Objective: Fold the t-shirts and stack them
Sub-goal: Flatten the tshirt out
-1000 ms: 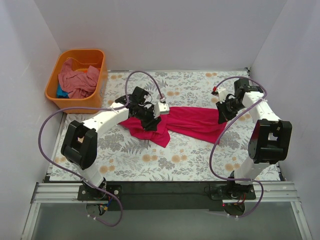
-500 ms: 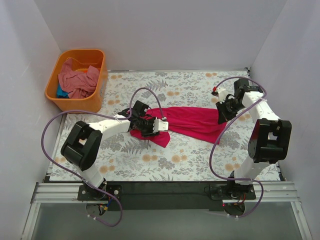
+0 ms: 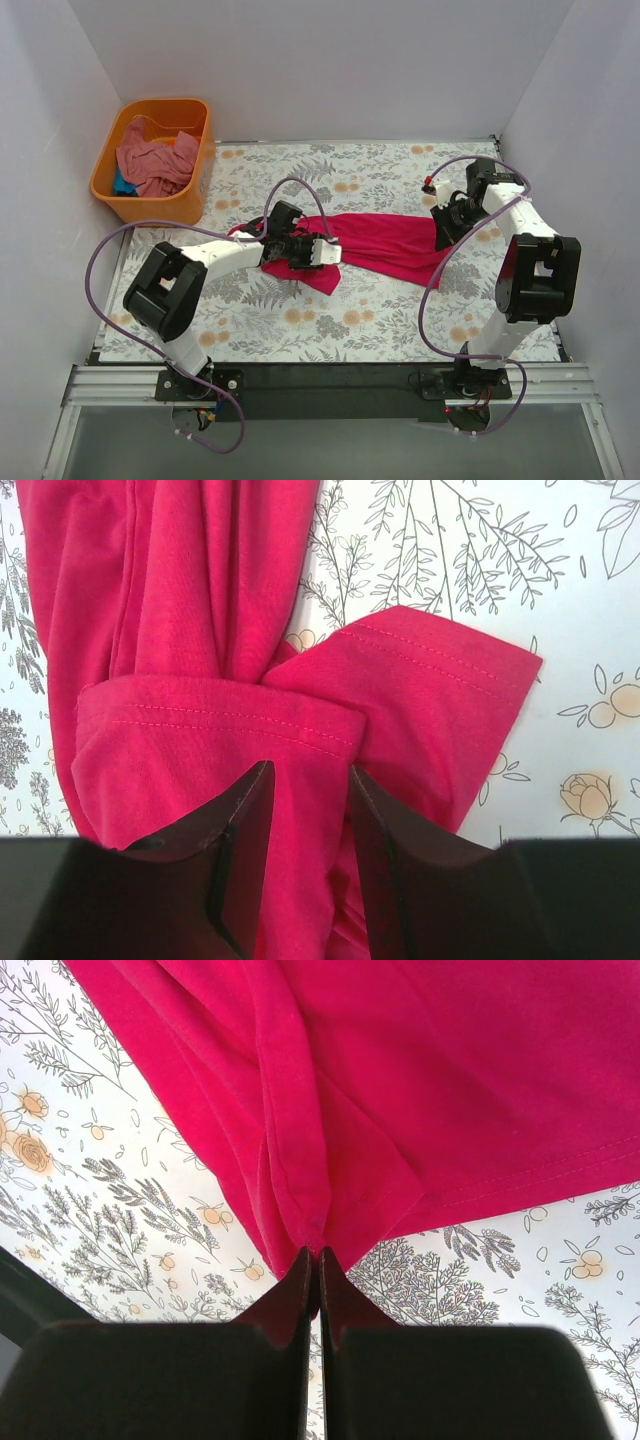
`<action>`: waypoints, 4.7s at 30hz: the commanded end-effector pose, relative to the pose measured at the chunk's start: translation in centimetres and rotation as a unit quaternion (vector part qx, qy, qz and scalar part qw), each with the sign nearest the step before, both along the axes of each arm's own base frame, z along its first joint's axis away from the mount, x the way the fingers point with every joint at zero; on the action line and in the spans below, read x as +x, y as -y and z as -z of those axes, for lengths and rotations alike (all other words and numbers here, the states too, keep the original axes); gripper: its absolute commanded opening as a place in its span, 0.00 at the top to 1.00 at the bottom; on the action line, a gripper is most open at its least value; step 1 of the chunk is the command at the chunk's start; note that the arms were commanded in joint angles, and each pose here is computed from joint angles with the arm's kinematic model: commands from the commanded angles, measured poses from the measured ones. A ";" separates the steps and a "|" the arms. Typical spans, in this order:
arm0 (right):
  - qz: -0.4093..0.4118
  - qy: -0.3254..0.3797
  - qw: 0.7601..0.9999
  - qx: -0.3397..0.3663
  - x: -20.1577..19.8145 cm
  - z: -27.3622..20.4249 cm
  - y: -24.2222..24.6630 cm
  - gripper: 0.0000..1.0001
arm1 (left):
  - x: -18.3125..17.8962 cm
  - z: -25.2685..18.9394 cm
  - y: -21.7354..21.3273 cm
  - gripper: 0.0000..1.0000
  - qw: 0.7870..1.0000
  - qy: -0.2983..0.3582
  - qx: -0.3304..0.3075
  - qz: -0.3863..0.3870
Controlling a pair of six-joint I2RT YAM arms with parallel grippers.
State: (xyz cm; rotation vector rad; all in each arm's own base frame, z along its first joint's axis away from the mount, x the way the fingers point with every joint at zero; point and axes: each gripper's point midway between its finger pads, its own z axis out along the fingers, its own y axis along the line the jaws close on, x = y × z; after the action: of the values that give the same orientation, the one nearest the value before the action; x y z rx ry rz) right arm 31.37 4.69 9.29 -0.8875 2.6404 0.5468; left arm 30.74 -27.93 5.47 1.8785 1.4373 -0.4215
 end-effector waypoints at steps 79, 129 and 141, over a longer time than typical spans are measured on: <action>0.175 0.675 0.713 -0.068 0.1 -49.0 6.9 0.99 | 0.3 -54.5 -22.0 1.00 0.739 0.162 -0.539 -0.371; 0.035 0.622 0.781 -0.041 15.9 -25.6 3.6 0.99 | 19.2 -29.9 -22.3 1.00 0.810 0.080 -0.463 -0.350; 0.001 0.537 0.839 -0.087 16.9 -16.2 4.4 0.99 | 19.1 -20.9 -22.2 1.00 0.817 -0.022 -0.396 -0.418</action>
State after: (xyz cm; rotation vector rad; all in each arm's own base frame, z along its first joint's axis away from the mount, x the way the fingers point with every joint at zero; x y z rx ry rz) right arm 46.43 0.75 20.55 -0.8542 1.7615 -0.1159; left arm 48.84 -6.25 20.92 0.4354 1.7075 -0.5788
